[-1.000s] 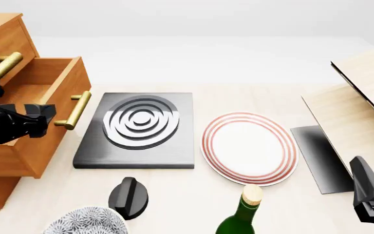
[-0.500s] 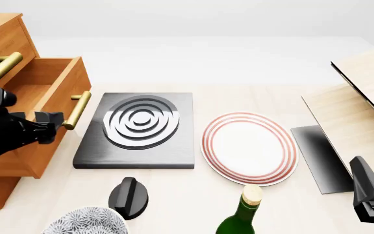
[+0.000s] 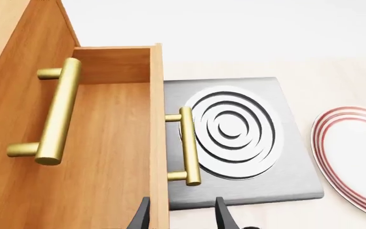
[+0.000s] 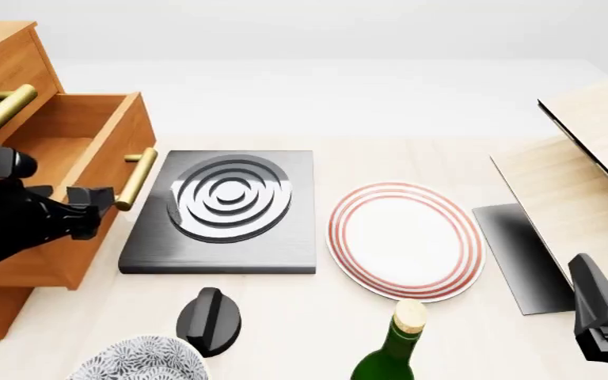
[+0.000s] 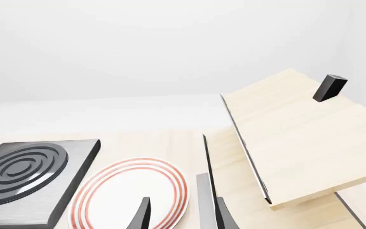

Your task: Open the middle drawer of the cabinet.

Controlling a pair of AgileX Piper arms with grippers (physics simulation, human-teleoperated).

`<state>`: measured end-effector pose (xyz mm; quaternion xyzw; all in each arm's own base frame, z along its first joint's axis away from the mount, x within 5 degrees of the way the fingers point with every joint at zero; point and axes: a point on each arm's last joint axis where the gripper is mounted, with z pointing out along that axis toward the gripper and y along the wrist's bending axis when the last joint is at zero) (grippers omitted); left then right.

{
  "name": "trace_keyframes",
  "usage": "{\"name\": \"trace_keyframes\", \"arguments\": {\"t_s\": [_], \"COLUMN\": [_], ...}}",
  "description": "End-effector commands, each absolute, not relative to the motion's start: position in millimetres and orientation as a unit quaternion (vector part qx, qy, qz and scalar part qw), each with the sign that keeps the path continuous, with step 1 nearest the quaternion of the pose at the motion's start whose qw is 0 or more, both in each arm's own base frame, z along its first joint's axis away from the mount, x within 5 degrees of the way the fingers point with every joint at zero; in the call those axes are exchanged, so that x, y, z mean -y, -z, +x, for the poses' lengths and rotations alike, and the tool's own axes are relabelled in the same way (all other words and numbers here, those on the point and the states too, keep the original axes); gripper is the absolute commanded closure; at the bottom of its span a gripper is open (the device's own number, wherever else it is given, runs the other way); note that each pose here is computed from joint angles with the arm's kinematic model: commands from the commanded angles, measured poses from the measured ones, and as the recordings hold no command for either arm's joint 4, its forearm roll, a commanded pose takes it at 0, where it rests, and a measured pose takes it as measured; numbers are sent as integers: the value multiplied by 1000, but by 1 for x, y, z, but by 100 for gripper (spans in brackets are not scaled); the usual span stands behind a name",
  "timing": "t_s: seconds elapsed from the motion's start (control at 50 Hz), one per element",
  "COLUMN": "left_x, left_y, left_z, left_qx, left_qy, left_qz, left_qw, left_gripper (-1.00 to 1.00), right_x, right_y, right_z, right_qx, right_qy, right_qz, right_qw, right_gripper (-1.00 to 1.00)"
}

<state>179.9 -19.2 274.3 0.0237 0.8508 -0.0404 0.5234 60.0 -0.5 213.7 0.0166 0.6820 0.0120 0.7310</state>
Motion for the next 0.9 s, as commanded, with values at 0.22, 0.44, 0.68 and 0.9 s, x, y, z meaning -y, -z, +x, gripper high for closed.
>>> {"name": "trace_keyframes", "arguments": {"t_s": [0.22,0.44,0.68,0.9], "left_x": [39,53,78,95], "left_y": [-281,-275,-273,-285], "left_z": [176,181,187,188], "left_qx": [-846,-846,-841,-826], "left_qy": [79,94,129,167], "left_qz": [57,88,125,131], "left_qw": [525,517,511,522], "left_gripper": [-100,-100,-100,-100], "right_x": [0,0,0,0], "right_y": [-214,-214,-214,-214], "right_z": [60,60,60,60], "right_qx": [-682,-682,-682,-682], "right_qy": [-12,-12,-12,-12], "right_qz": [17,17,17,17], "right_qw": [731,731,731,731], "right_gripper": [-100,-100,-100,-100]}}
